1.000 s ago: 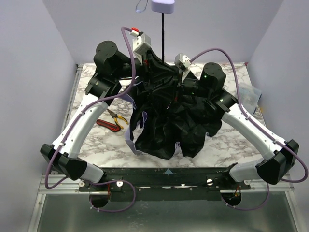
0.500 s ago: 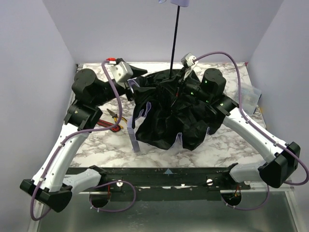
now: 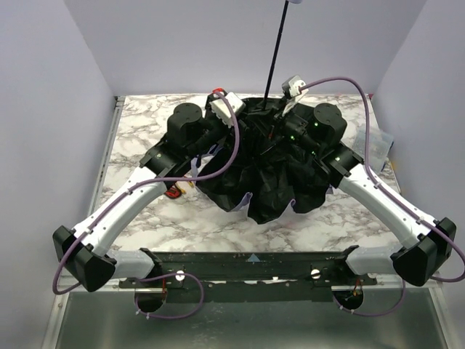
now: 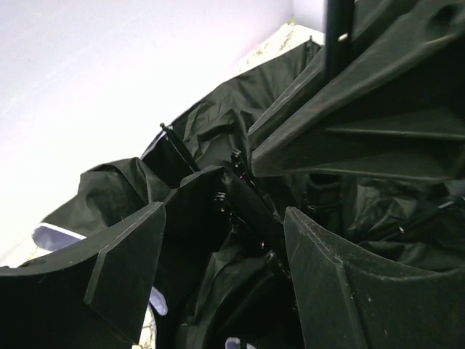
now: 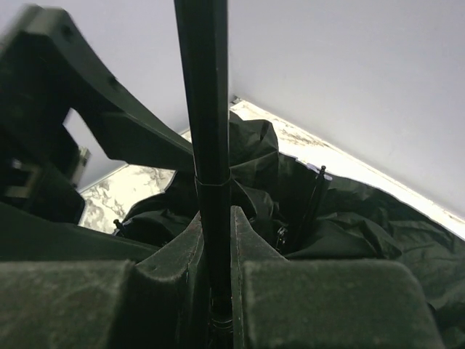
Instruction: Open the umbrella
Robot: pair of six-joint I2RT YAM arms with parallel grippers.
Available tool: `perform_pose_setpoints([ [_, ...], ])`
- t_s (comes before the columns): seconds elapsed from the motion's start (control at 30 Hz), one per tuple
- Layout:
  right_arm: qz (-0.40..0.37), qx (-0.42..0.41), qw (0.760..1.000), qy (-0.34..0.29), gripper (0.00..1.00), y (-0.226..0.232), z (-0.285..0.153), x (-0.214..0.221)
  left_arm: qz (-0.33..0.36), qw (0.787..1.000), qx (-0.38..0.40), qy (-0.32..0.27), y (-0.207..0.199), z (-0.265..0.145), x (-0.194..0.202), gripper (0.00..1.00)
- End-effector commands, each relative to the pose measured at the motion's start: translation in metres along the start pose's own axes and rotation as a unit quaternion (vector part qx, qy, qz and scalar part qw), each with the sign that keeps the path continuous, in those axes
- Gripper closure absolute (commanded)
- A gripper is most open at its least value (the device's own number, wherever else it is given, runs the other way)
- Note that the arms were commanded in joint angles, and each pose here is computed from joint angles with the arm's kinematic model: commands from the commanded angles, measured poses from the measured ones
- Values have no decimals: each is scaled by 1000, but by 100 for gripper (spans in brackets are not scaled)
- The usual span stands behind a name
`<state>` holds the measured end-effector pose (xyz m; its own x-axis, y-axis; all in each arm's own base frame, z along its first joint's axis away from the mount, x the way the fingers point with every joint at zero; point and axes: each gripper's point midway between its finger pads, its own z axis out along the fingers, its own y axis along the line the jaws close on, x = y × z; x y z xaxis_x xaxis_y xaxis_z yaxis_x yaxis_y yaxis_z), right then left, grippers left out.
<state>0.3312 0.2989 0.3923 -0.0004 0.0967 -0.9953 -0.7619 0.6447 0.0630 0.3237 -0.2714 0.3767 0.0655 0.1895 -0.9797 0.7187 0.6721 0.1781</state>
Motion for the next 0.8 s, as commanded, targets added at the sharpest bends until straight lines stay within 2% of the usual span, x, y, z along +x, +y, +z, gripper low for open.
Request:
perform_pose_setpoints([
  [0.0, -12, 18, 997, -72, 100, -3, -11, -51, -27, 997, -72, 30, 20, 11, 13, 33],
  [0.2, -30, 46, 995, -83, 100, -10, -23, -69, -38, 988, -114, 101, 35, -7, 72, 38],
  [0.4, -40, 43, 995, -84, 100, -7, -30, -78, -124, 965, -162, 163, 66, -33, 136, 40],
  [0.53, -51, 47, 994, -88, 100, -10, -31, -82, -149, 956, -174, 183, 76, -43, 162, 40],
  [0.67, -64, 37, 994, -79, 100, -10, -30, -77, -171, 962, -147, 156, 77, -45, 153, 37],
  [0.77, -69, 1, 996, -65, 100, 2, -27, -66, -145, 986, -52, 58, 52, -46, 101, 36],
])
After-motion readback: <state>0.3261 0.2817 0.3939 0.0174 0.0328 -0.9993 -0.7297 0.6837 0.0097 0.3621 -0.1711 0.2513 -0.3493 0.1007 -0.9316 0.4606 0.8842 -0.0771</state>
